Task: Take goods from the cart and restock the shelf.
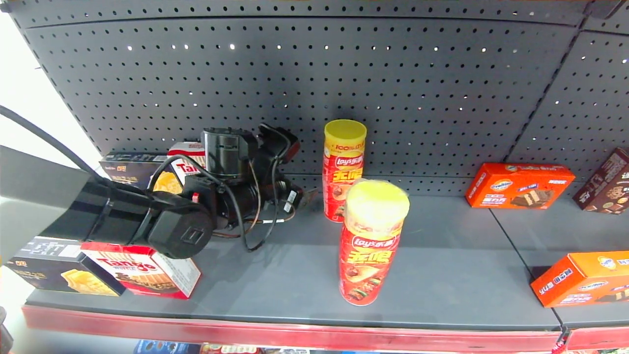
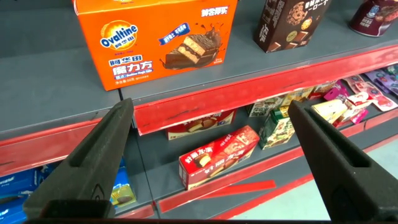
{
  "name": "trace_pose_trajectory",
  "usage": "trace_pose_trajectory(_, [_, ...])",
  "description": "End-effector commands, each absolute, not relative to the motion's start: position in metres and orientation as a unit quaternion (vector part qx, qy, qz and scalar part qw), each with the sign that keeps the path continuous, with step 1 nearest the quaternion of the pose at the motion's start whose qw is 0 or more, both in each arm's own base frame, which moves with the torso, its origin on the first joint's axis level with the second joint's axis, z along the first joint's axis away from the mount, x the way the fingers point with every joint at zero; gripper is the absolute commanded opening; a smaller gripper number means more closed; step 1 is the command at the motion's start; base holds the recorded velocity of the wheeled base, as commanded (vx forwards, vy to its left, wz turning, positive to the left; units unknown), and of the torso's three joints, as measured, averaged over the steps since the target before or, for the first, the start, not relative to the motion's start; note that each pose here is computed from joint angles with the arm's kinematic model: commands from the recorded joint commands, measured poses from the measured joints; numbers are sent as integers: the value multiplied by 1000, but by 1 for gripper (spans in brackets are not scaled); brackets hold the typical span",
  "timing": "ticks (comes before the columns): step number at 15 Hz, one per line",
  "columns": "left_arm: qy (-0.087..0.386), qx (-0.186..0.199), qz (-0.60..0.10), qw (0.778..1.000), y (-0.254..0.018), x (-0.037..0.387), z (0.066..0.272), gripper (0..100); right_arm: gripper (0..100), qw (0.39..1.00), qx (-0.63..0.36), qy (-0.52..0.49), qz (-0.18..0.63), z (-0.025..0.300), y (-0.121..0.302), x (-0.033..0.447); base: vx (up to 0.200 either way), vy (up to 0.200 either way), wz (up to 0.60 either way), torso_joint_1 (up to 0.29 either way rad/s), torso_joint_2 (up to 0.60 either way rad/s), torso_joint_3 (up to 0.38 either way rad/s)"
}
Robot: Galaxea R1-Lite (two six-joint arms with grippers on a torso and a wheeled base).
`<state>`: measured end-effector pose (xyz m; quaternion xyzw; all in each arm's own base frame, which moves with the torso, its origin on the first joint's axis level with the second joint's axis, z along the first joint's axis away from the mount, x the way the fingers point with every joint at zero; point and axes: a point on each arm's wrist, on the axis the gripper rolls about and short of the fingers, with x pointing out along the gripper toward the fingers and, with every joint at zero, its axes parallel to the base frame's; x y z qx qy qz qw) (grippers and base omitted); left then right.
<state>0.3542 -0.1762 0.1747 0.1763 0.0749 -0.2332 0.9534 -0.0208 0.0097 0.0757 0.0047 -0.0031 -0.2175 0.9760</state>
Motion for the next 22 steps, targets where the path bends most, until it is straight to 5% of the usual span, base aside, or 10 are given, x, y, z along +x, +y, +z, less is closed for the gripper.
trace_pose_trajectory(1, [79, 178, -233, 953, -182, 362, 167, 100, 100, 976, 5, -3, -218, 76, 10, -21, 0, 0, 0, 0, 0, 0])
trace_pose_trajectory(17, [65, 175, -235, 954, -194, 368, 176, 100, 100, 976, 5, -3, -218, 76, 10, -21, 0, 0, 0, 0, 0, 0])
trace_pose_trajectory(22, [-25, 131, -192, 972, -169, 323, 241, 100, 100, 976, 5, -3, -218, 76, 10, -21, 0, 0, 0, 0, 0, 0])
